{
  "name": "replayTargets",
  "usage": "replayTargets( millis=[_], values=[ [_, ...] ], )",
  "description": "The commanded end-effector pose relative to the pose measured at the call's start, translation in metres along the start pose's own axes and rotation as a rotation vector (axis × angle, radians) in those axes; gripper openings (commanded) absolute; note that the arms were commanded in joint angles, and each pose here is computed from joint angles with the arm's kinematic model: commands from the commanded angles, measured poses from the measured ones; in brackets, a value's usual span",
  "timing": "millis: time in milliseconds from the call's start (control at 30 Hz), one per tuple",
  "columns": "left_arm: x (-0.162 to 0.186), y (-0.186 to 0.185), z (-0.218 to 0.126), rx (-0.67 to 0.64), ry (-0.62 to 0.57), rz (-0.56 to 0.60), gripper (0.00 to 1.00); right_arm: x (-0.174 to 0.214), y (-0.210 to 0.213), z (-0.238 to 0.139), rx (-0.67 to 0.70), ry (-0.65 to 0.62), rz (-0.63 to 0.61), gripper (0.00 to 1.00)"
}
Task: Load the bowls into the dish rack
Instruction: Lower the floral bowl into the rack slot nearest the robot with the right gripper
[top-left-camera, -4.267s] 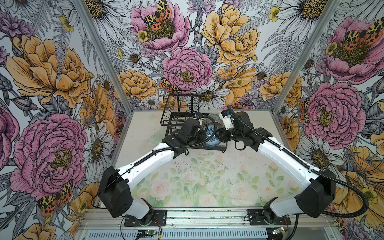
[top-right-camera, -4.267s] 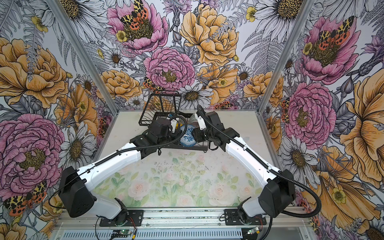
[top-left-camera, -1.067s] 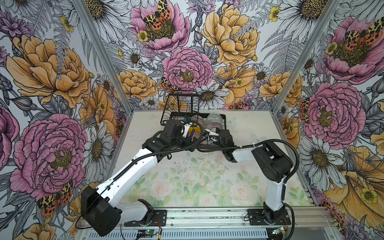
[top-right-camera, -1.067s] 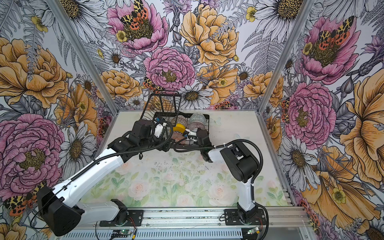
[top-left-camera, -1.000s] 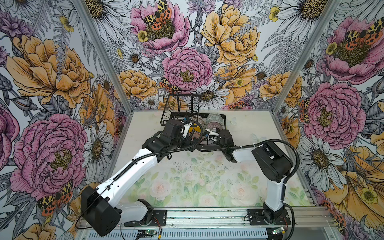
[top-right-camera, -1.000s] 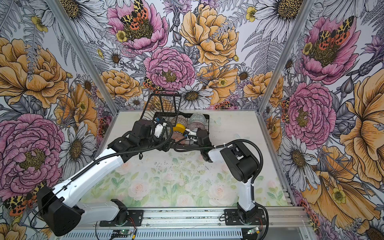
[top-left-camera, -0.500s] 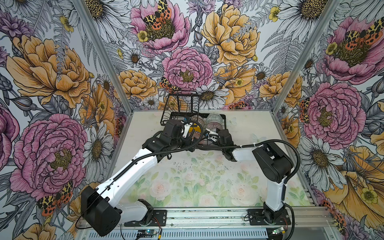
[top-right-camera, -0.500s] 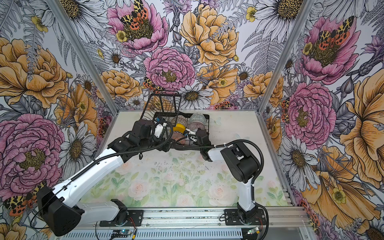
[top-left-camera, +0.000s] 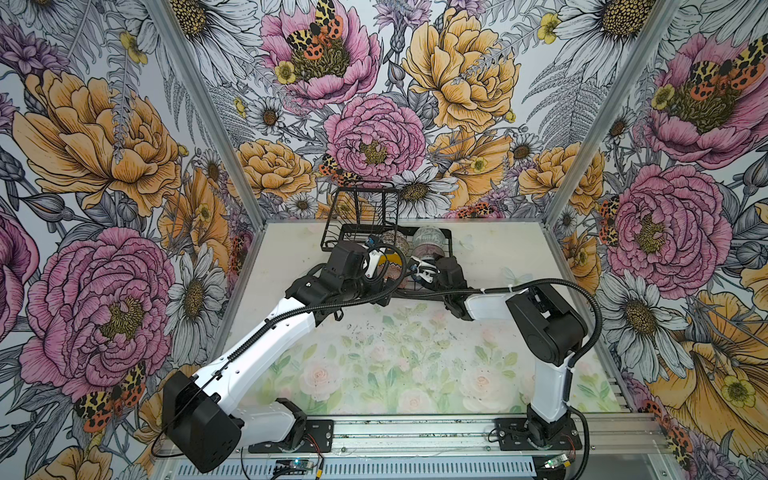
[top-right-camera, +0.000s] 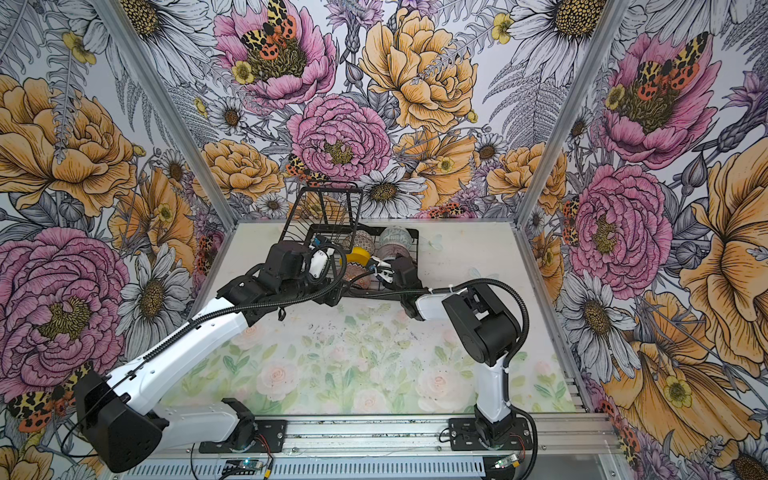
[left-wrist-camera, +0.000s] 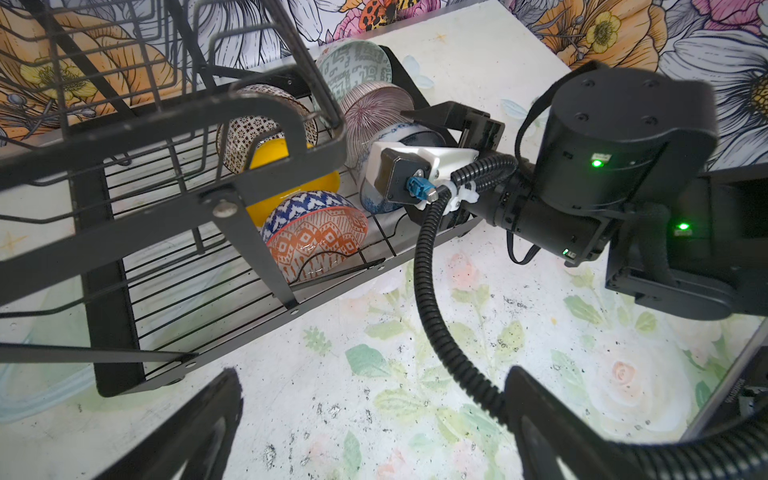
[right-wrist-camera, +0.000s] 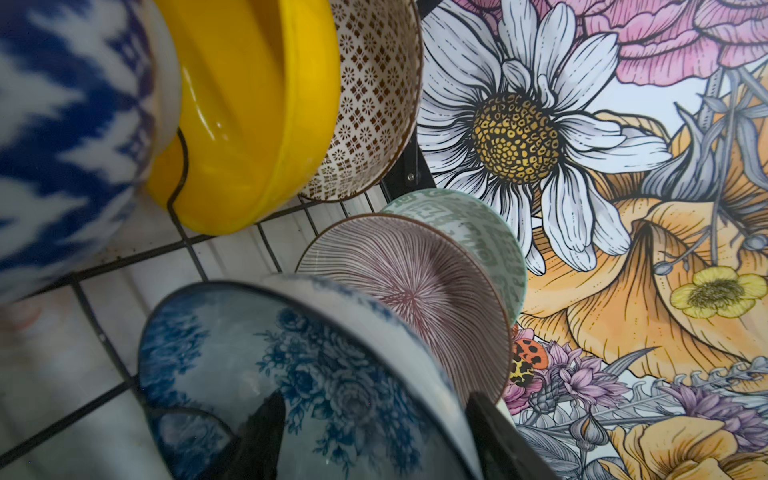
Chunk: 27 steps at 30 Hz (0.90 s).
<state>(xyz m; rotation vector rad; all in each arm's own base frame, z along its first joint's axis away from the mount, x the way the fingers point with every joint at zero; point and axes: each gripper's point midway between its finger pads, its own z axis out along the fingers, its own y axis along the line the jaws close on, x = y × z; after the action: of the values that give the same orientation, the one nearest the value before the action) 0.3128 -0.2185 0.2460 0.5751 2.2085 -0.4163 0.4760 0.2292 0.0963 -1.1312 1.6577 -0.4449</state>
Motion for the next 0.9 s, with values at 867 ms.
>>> replayTargets(
  millis=[867],
  values=[
    [-0.006, 0.026, -0.021, -0.06, -0.103, -0.063, 0.99, -0.025, -0.049, -0.068, 0.01, -0.089, 0.133, 0.99]
  ],
)
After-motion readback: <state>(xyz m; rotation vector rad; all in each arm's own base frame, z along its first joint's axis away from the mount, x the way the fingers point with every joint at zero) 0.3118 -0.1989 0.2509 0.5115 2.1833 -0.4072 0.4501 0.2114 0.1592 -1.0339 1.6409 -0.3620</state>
